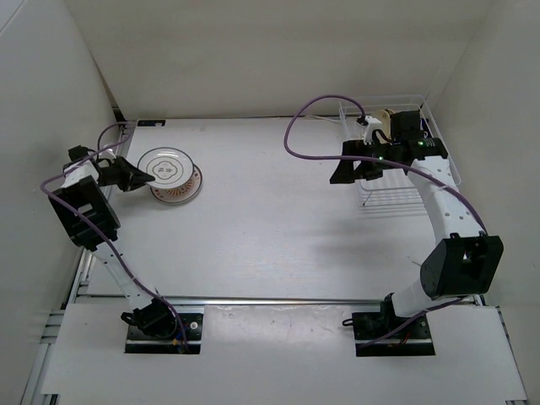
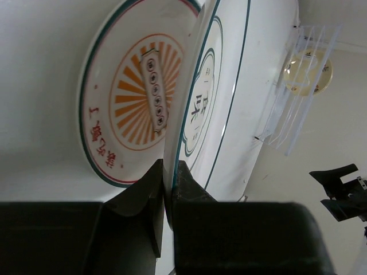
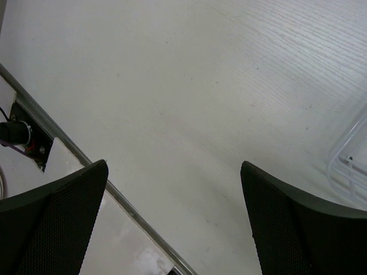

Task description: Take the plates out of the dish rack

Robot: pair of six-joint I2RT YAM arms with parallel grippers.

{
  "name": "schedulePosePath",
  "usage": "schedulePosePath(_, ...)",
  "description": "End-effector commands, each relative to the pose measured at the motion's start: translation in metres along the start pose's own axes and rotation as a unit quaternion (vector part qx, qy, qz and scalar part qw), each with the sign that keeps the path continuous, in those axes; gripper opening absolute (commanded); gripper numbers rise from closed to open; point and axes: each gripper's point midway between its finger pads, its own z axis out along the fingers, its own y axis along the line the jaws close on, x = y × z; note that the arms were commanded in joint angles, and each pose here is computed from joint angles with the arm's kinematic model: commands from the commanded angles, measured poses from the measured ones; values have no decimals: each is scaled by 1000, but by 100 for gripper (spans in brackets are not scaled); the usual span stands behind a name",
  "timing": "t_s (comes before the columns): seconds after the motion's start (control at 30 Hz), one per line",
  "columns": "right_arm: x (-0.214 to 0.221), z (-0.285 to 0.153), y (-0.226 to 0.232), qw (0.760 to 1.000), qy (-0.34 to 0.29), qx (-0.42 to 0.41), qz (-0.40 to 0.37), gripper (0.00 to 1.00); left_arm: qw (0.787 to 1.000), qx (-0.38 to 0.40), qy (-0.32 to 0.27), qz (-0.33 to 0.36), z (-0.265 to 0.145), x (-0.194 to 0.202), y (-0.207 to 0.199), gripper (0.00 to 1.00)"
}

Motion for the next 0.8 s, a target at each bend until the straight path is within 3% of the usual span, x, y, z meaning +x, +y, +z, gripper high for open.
schedulePosePath(0.0,-3,-7,5,1000,-12,1,-22,99,1000,12,0,22,1,-6,-10,10)
schedulePosePath(0.33,-11,-1,-2,1000,-8,1,-19,99,998,-49,23,12,16,4,29,12)
schedulePosePath(0.43,-14,-2,1,1000,-12,-3,-22,99,997,-69,26,12,18,7,33,25)
schedulePosePath(0.47,-13,0,-1,1000,-9,-4,-19,99,997,-74,29,20,21,8,33,39)
schedulePosePath(0.5,-15,1,-2,1000,-12,-3,-22,99,996,-80,32,16,20,10,35,44)
schedulePosePath(0.6,-15,1,-2,1000,-12,-3,-22,99,995,-90,37,26,22,13,37,52)
schedulePosePath(0.77,-15,1,0,1000,-13,-8,-22,99,992,-114,34,46,18,12,30,56)
